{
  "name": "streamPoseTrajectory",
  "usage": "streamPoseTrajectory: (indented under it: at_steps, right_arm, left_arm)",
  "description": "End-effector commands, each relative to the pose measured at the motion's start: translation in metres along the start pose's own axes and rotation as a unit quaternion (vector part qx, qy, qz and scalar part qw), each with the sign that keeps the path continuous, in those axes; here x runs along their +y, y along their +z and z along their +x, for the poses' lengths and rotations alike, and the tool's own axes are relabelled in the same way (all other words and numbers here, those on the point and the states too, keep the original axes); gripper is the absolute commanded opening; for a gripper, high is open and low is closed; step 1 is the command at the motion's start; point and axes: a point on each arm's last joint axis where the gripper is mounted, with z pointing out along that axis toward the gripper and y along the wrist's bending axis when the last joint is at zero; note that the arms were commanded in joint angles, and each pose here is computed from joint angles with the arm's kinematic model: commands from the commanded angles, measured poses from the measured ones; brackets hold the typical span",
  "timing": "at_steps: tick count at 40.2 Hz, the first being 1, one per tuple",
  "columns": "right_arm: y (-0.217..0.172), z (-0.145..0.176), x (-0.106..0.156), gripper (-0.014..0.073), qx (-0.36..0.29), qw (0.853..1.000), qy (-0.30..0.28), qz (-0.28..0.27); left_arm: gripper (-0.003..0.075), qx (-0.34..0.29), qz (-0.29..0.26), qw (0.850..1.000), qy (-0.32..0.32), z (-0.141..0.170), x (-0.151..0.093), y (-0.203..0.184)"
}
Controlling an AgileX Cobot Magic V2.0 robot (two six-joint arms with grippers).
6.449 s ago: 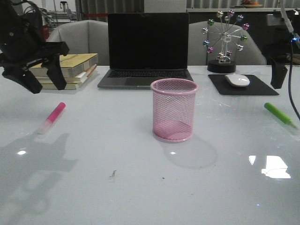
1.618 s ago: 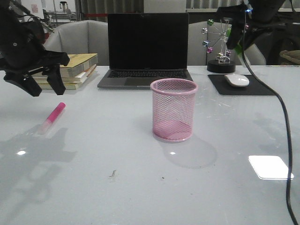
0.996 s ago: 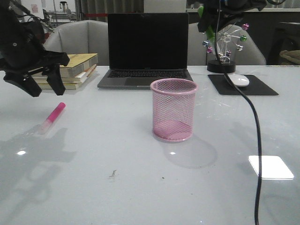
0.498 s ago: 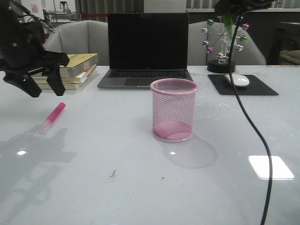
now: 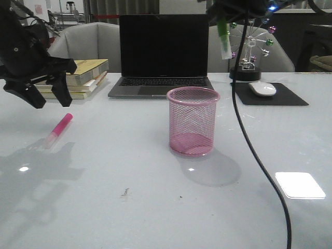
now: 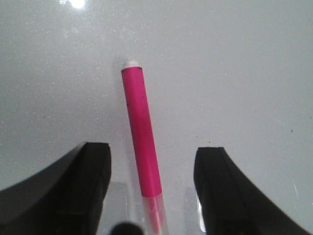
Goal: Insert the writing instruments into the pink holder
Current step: 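Carry the green highlighter with the right gripper over the pink holder, then lower the green highlighter into the holder and open the right gripper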
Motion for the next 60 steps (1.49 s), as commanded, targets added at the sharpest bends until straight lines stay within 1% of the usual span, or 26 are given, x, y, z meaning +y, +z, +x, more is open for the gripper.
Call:
streamPoseTrajectory:
  at_steps: [1,9,18,34,50,53,55,57,58,60]
  right_arm:
    - [-0.013,-0.03,0.005,0.0057,-0.087,0.996,-0.004,-0.003]
    - [0.005,-0.011,0.014,0.0057,-0.056,0.998,-0.008,-0.013]
    - [0.017,0.003,0.031,0.0057,-0.05,0.998,-0.015,-0.032]
    - [0.032,0.019,0.03,0.0057,-0.038,0.998,-0.025,-0.031]
    - [0.031,0.017,0.031,0.0064,-0.053,0.998,-0.029,-0.031]
    - [0.031,0.017,0.031,0.0115,-0.053,0.998,-0.029,-0.031]
    - [0.031,0.017,0.031,0.018,-0.053,0.998,-0.029,-0.031]
    - [0.031,0.017,0.031,0.0266,-0.053,0.998,-0.029,-0.031]
    - [0.031,0.017,0.031,0.0288,-0.053,0.998,-0.029,-0.031]
    - [0.031,0.017,0.031,0.0375,-0.053,0.998,-0.029,-0.031]
  left_arm:
    - [0.0446,-0.059,0.007,0.998,0.004,-0.017,-0.01,-0.031]
    - [0.0446,-0.059,0.007,0.998,0.004,-0.017,-0.01,-0.031]
    - [0.0446,-0.059,0.007,0.998,0.004,-0.017,-0.01,-0.031]
    - [0.0446,-0.059,0.007,0.998,0.004,-0.017,-0.01,-0.031]
    - [0.0446,-0.058,0.007,0.998,0.004,-0.017,-0.01,-0.031]
    - [0.0446,-0.058,0.007,0.998,0.004,-0.017,-0.01,-0.031]
    - [0.0446,-0.058,0.007,0.998,0.004,-0.017,-0.01,-0.031]
    - [0.0446,-0.058,0.007,0.998,0.004,-0.017,-0.01,-0.031]
    - [0.0446,-0.058,0.007,0.998,0.004,-0.017,-0.01,-0.031]
    - [0.0446,-0.058,0.007,0.998,0.004,-0.017,-0.01,-0.031]
